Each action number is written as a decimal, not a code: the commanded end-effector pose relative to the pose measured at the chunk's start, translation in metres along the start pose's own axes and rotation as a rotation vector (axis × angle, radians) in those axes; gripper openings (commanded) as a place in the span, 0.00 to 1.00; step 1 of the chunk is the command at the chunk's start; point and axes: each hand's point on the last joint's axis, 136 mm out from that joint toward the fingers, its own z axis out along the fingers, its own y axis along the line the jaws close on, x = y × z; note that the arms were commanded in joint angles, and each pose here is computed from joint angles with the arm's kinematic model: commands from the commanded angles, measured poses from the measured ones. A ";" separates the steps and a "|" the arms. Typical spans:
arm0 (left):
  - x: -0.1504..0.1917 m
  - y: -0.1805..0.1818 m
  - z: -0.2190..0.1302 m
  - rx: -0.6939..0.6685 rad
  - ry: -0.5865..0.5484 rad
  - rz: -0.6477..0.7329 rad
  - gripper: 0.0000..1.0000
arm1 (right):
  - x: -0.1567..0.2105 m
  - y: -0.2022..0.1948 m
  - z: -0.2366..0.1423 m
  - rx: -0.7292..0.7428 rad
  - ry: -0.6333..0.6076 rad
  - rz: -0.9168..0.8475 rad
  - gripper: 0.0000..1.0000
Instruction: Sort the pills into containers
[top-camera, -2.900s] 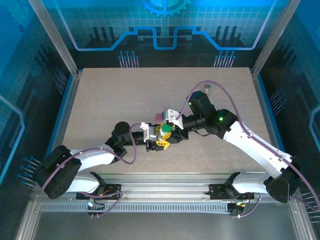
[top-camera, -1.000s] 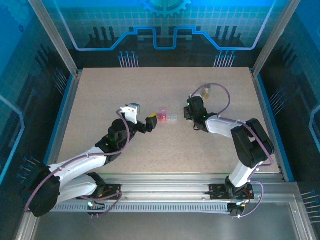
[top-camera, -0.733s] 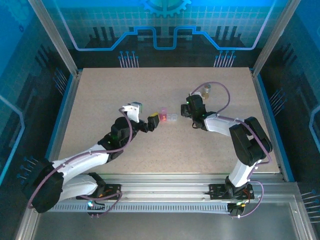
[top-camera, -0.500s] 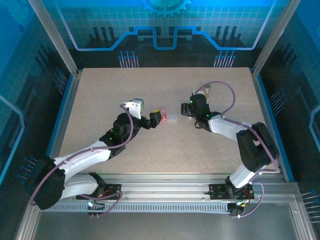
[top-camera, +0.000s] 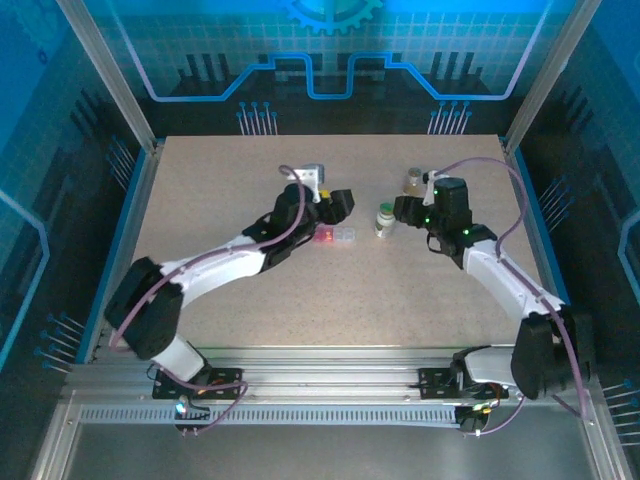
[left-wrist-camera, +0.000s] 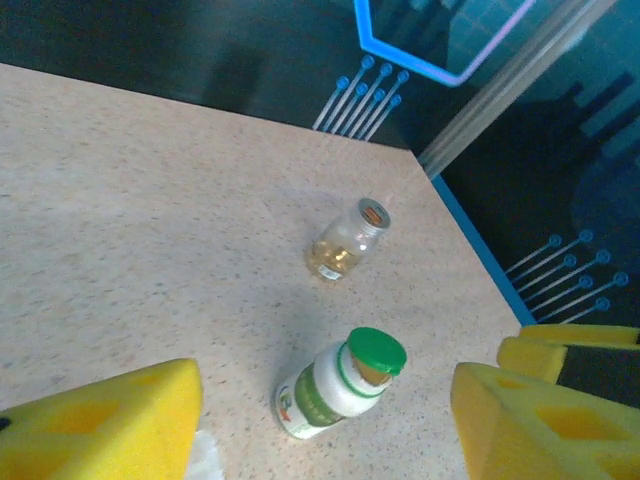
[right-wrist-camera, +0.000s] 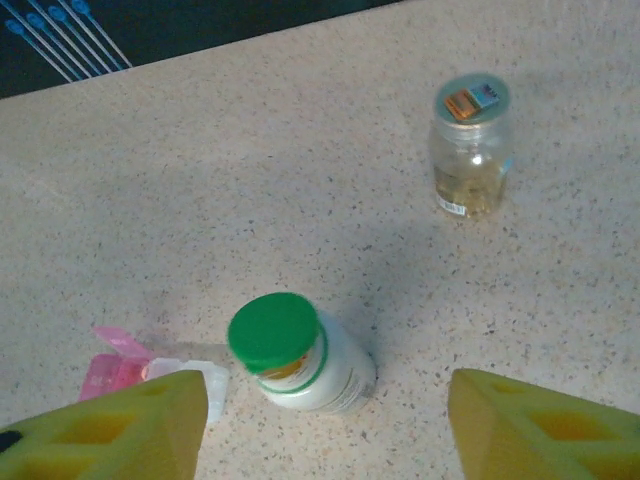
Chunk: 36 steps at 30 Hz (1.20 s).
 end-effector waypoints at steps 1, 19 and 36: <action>0.029 -0.016 0.031 0.035 0.136 -0.069 0.59 | 0.004 0.011 0.012 -0.148 0.092 0.088 0.56; 0.090 -0.019 0.106 0.013 0.316 -0.117 0.41 | 0.024 0.005 0.055 -0.236 0.162 0.171 0.42; 0.091 -0.016 0.116 0.002 0.317 -0.107 0.40 | -0.004 0.006 0.027 -0.249 0.056 0.188 0.42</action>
